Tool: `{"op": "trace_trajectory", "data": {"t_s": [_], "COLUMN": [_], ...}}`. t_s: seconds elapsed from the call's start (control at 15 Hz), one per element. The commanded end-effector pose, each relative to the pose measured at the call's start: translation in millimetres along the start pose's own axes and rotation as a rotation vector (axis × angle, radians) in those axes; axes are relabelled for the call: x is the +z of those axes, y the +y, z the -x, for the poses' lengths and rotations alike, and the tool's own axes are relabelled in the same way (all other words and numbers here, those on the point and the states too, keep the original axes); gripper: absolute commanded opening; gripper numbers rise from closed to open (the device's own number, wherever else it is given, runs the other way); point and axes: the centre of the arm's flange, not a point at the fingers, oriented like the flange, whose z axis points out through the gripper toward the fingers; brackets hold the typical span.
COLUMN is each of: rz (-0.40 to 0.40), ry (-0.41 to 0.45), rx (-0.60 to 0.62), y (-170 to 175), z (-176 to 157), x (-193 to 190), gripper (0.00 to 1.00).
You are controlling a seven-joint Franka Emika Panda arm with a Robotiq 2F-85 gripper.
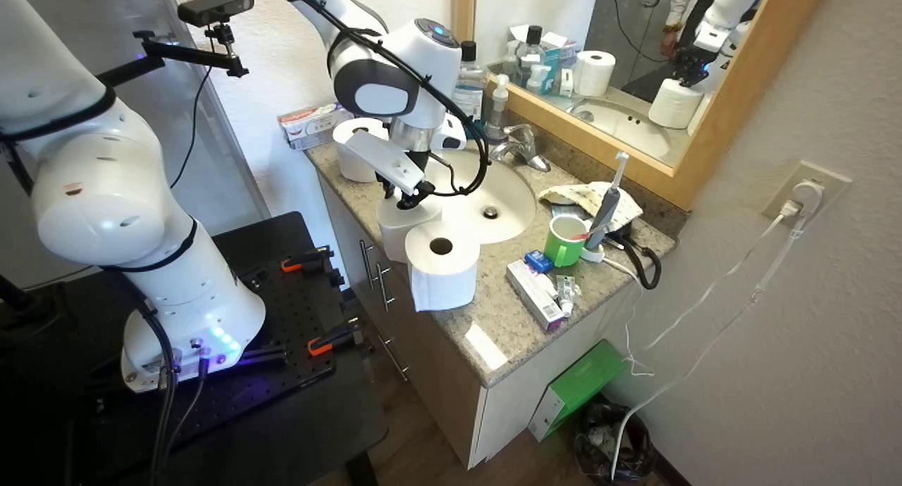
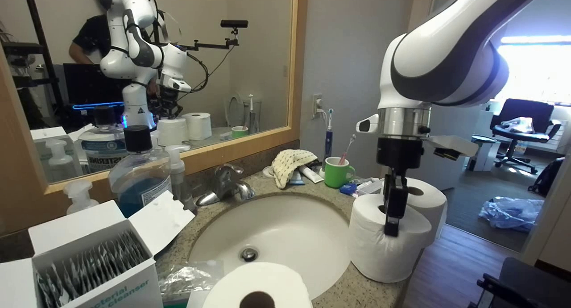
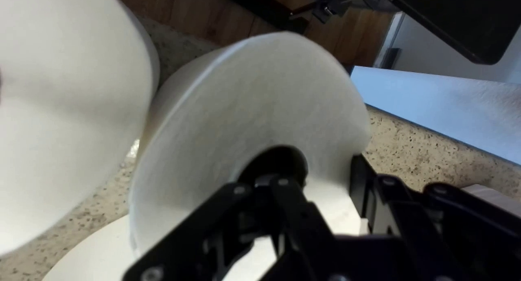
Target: Unassemble the stacked up rolls of tissue
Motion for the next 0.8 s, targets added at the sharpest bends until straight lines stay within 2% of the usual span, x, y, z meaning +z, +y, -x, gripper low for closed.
{"op": "trace_trajectory", "data": {"t_s": [0.0, 0.13, 0.2, 0.27, 0.33, 0.4, 0.6, 0.73], "rz": [0.012, 0.036, 0.047, 0.056, 0.064, 0.072, 0.091, 0.105], "ry": [-0.024, -0.027, -0.030, -0.034, -0.038, -0.042, -0.042, -0.038], "rx": [-0.032, -0.050, -0.061, -0.073, -0.083, -0.093, -0.125, -0.145], "y": [-6.5, -11.0, -13.1, -15.3, -16.7, -18.5, -25.3, -31.0], "z": [-1.5, -4.6, -6.3, -7.9, -9.5, -10.9, -16.6, -18.5], "x": [-5.0, -11.9, -14.7, -17.0, -18.1, -20.1, -27.4, -32.1], "gripper": [0.11, 0.11, 0.18, 0.61, 0.62, 0.67, 0.90, 1.00]}}
